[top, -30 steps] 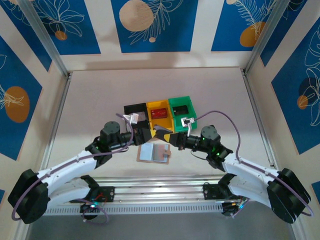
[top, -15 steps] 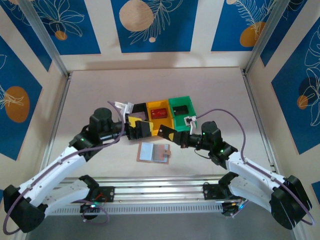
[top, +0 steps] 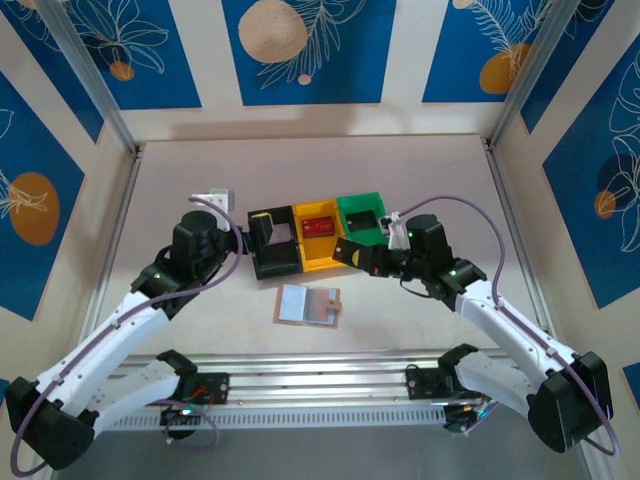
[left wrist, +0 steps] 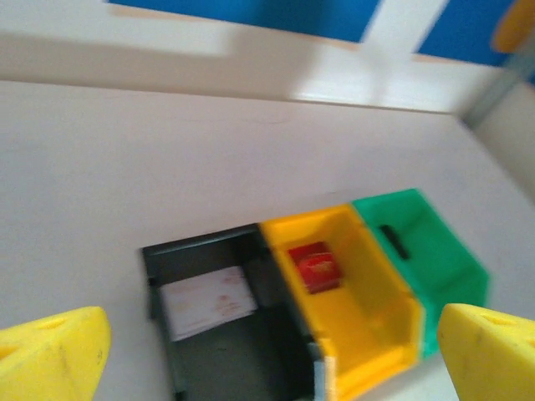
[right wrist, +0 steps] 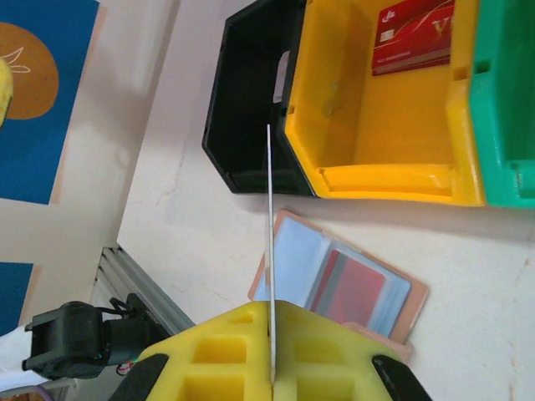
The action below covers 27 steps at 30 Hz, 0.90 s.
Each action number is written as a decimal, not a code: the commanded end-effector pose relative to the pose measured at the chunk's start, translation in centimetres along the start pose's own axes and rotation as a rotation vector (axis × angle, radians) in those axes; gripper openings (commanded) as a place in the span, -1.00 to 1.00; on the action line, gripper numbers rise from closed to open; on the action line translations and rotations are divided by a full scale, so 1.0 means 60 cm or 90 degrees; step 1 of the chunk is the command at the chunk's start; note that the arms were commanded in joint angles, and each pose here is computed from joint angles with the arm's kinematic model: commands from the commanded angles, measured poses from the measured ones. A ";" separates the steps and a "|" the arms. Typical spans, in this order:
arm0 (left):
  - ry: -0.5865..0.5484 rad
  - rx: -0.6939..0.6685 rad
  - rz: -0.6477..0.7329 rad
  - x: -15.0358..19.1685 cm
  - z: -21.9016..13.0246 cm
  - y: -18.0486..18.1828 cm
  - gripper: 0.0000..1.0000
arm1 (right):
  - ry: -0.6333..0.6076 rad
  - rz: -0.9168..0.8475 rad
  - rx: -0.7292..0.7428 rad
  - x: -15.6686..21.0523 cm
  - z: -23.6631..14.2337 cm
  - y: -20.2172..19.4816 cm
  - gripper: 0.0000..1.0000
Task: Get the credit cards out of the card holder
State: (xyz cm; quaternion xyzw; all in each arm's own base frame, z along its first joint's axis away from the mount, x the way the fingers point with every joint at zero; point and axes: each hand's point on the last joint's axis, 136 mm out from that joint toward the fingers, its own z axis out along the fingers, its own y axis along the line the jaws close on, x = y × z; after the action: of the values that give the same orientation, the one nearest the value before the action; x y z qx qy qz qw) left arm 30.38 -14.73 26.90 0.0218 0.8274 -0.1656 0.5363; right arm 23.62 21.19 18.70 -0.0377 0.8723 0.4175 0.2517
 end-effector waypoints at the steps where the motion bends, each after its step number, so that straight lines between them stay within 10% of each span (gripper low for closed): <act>1: -0.043 -0.098 0.060 -0.035 0.006 0.041 0.99 | 0.046 0.001 0.045 0.015 -0.018 -0.015 -1.00; 27: -0.005 -0.150 0.193 0.059 0.042 0.066 0.99 | 0.003 0.020 0.235 -0.099 -0.097 -0.088 -1.00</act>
State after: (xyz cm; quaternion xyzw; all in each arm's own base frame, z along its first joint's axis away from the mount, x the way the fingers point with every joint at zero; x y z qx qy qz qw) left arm 31.77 -12.44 21.32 0.0790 0.8340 -0.0016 0.5461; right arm 27.48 12.94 20.61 0.0254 0.9292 0.2688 0.2525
